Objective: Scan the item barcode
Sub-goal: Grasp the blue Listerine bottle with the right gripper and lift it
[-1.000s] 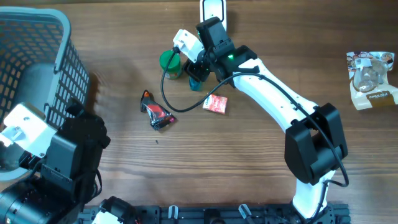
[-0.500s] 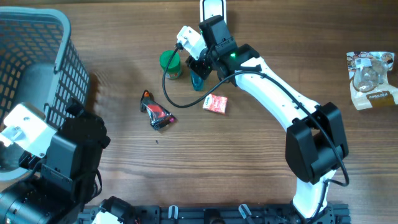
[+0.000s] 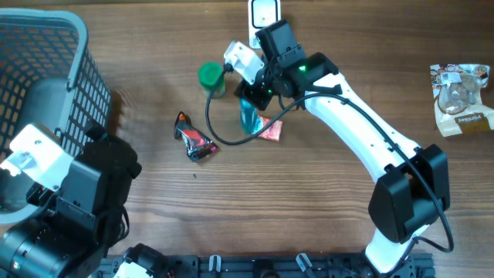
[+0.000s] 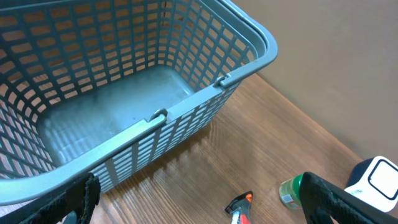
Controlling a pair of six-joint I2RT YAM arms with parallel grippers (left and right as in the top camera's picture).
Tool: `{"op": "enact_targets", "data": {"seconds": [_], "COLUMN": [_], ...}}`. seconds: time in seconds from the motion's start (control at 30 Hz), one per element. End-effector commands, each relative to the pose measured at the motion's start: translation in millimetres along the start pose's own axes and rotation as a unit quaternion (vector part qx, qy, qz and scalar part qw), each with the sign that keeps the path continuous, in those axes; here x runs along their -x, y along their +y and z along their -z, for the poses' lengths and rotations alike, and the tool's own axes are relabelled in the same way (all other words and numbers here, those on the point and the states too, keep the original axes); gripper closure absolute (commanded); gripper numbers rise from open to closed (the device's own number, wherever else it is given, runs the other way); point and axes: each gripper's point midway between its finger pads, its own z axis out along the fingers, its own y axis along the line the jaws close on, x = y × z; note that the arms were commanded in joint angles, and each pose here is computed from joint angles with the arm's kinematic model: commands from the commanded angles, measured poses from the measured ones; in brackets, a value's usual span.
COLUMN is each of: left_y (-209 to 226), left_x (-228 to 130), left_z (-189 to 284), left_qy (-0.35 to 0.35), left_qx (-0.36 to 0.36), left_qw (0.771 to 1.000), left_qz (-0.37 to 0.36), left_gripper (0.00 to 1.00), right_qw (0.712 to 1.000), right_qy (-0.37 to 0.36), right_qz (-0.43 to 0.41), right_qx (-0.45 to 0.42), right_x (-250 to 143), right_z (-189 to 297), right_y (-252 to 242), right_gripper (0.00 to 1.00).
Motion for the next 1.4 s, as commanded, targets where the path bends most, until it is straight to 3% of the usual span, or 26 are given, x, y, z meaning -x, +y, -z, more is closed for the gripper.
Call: {"op": "enact_targets", "data": {"seconds": [0.0,0.23,0.4,0.5,0.7,1.1,1.2,1.27,1.37], "left_y": [-0.5,-0.5,-0.5,-0.5,-0.5,-0.6,-0.6,-0.6,-0.6], "left_x": [-0.7,-0.6,-0.7,-0.7,-0.8,-0.7,-0.7,-0.7,-0.7], "left_z": [-0.5,-0.5,-0.5,-0.5,-0.5,-0.6,-0.6,-0.6,-0.6], "left_qy": [0.001,0.001,0.001,0.001,0.001,0.001,0.001,0.001,0.001], "left_qx": [0.001,0.001,0.001,0.001,0.001,0.001,0.001,0.001,0.001], "left_qw": [1.000,1.000,1.000,1.000,1.000,1.000,1.000,1.000,1.000], "left_qz": [0.001,0.001,0.001,0.001,0.001,0.001,0.001,0.001,0.001], "left_gripper": [0.00,0.00,0.00,0.00,0.00,0.00,0.00,0.00,0.00], "right_qw": [0.993,0.967,0.928,0.898,0.841,0.848,0.874,0.915,0.951], "right_qy": [-0.060,-0.085,-0.169,-0.222,-0.313,-0.309,-0.284,-0.238,-0.188], "right_qz": [0.036,0.096,0.080,0.001,-0.050,-0.053,-0.071,-0.092,-0.098], "right_qx": [0.093,0.218,0.323,0.379,0.438,0.428,0.388,0.313,0.226], "right_x": [22.6,14.6,34.0,46.0,55.6,59.9,57.1,48.1,38.0], "right_z": [21.1,36.4,66.5,98.2,154.2,153.0,136.8,107.7,79.1], "right_y": [36.7,84.7,110.5,95.6,56.3,47.1,37.8,23.2,7.6], "right_gripper": [0.92,0.94,0.95,0.95,0.94,0.95,0.95,0.95,0.95]}}
